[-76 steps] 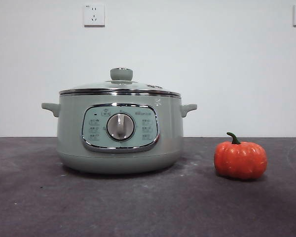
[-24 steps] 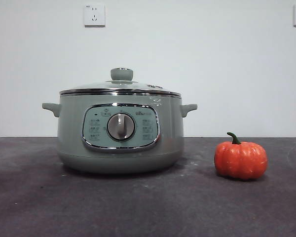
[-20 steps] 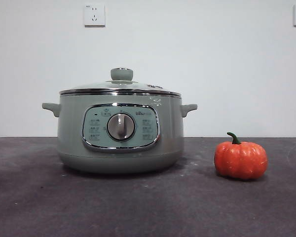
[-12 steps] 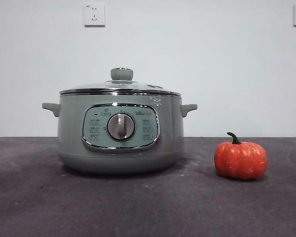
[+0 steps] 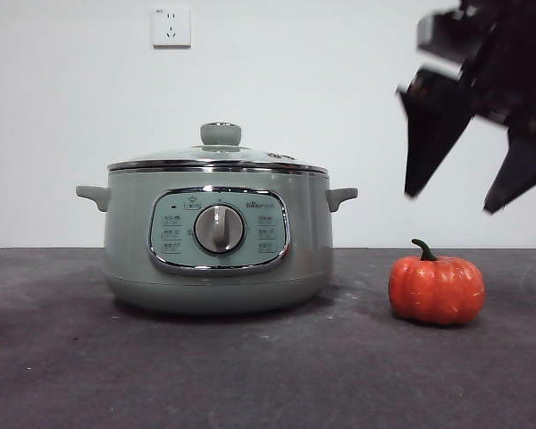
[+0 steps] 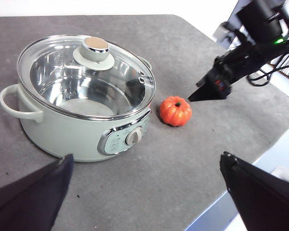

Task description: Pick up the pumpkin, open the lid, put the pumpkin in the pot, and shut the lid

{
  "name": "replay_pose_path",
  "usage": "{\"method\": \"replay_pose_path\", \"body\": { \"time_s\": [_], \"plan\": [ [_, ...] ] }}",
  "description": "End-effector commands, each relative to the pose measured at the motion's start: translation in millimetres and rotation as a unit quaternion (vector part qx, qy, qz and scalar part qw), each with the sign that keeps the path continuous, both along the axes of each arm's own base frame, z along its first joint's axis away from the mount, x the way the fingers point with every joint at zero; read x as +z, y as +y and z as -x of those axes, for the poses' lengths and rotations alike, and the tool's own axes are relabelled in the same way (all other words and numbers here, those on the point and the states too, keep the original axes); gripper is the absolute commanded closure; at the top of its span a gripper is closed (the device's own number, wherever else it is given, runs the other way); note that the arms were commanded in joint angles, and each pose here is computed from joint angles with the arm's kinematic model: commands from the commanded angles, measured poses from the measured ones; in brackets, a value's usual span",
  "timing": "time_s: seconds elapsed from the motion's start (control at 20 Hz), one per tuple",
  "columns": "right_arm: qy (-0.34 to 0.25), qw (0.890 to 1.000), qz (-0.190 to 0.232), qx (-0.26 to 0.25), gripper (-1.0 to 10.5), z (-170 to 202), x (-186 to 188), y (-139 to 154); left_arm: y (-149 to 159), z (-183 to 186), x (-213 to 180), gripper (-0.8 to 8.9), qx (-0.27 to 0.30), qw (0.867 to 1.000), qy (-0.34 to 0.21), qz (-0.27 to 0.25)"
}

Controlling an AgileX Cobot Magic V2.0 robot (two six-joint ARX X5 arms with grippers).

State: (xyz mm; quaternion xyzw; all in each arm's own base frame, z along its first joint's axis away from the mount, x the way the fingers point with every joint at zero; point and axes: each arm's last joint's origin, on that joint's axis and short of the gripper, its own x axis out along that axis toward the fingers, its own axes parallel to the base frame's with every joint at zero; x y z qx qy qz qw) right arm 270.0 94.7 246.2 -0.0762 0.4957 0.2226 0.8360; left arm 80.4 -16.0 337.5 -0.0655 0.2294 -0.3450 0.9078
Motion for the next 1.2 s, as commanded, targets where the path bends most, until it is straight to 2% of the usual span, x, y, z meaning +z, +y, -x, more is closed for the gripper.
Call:
{"method": "replay_pose_path", "body": {
  "time_s": [0.05, 0.25, 0.65, 0.85, 0.95, 1.2],
  "plan": [
    [0.003, 1.000, 0.008, 0.009, 2.2, -11, -14, 8, 0, 0, 0, 0.33, -0.001, 1.000, 0.000, 0.002],
    [0.009, 0.998, 0.056, 0.007, 2.2, -23, -38, 19, 0, 0, 0, 0.33, -0.001, 1.000, 0.000, 0.002],
    [0.043, 0.997, 0.070, 0.014, 2.4, -33, -69, 26, 0, 0, 0, 0.33, 0.000, 1.000, 0.000, 0.002],
    [0.046, 0.996, 0.071, 0.010, 6.7, -34, -72, 26, 0, 0, 0, 0.33, 0.010, 1.000, 0.001, -0.004],
    [0.047, 0.996, 0.070, 0.011, 9.5, -34, -72, 26, 0, 0, 0, 0.33, 0.010, 1.000, 0.001, -0.004],
    [0.026, 0.998, 0.057, 0.001, 9.6, -29, -55, 24, 1, -1, 0, 0.34, 0.030, 0.999, -0.002, -0.016]
  ]
}}
